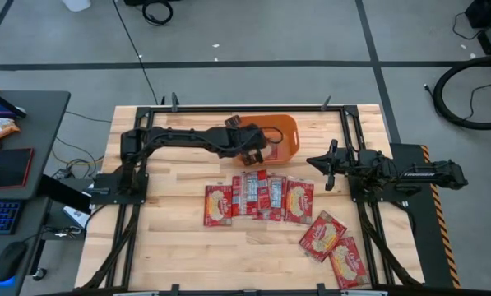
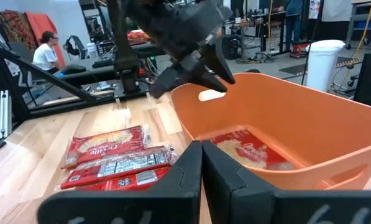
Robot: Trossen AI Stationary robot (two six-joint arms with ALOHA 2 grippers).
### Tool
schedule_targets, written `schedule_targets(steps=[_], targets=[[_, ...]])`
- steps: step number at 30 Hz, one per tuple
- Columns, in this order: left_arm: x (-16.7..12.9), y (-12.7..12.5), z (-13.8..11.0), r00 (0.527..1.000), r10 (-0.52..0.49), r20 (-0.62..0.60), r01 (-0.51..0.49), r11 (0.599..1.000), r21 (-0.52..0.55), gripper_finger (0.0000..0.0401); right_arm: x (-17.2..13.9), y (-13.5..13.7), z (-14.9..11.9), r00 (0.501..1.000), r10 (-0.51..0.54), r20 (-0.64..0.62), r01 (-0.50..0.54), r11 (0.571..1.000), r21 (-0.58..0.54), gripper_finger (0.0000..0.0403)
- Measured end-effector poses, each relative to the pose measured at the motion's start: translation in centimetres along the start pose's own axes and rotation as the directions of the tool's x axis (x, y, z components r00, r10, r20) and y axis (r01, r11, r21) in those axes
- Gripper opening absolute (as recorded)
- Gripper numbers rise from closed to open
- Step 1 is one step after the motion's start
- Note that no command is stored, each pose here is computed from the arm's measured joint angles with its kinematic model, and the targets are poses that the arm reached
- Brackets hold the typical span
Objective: Sort popcorn bags into baskets
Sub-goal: Put the red popcorn bag into the orange bin
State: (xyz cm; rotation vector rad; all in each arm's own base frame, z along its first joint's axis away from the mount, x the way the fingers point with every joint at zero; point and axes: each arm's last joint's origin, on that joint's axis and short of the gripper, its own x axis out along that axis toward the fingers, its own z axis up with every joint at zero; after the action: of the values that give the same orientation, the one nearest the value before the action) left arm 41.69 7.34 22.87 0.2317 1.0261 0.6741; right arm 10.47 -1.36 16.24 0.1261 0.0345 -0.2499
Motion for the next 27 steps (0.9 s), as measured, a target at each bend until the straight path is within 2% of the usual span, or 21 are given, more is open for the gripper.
schedule_targets(steps=[3,5,9,11,12,13,18,21,23,27], targets=[[-1.6,-1.4,0.6,0.994,-0.099,0.042,0.090,0.979,0.185,0.0111,0.0,0.0,0.0,1.000,0.000,0.000,0.000,1.000,0.000,0.0017],[-2.9,-2.9,0.7,0.974,-0.216,0.064,0.188,0.935,0.300,0.0110,0.0,0.0,0.0,1.000,0.000,0.000,0.000,1.000,0.000,0.0017],[-5.4,-6.6,-0.6,0.882,-0.469,-0.031,0.436,0.792,0.426,0.0104,0.0,0.0,0.0,1.000,0.000,0.000,0.000,1.000,0.000,0.0017],[-6.6,-8.4,-1.8,0.828,-0.548,-0.118,0.540,0.723,0.432,0.0102,0.0,0.0,0.0,1.000,0.000,0.000,0.000,1.000,0.000,0.0017],[-7.1,-9.2,-2.6,0.811,-0.561,-0.167,0.573,0.702,0.424,0.0101,0.0,0.0,0.0,1.000,0.000,0.000,0.000,1.000,0.000,0.0017],[-7.6,-10.0,-3.5,0.798,-0.558,-0.230,0.599,0.687,0.411,0.0101,0.0,0.0,0.0,1.000,-0.001,0.000,0.001,1.000,0.000,0.0017],[-10.5,-12.7,-8.2,0.764,-0.449,-0.464,0.632,0.666,0.397,0.0101,0.0,0.0,0.0,1.000,-0.001,0.000,0.001,1.000,0.000,0.0017],[-11.8,-14.2,-11.1,0.752,-0.361,-0.551,0.625,0.657,0.422,0.0101,0.0,0.0,0.0,1.000,0.000,0.000,0.000,1.000,0.000,0.0017],[-12.5,-15.1,-12.8,0.766,-0.303,-0.567,0.600,0.653,0.461,0.0101,0.0,0.0,0.0,1.000,0.000,0.000,0.000,1.000,0.000,0.0017],[-13.5,-16.1,-15.8,0.856,-0.133,-0.499,0.465,0.618,0.634,0.0101,0.0,0.0,0.0,1.000,0.000,0.000,0.000,1.000,0.000,0.0017]])
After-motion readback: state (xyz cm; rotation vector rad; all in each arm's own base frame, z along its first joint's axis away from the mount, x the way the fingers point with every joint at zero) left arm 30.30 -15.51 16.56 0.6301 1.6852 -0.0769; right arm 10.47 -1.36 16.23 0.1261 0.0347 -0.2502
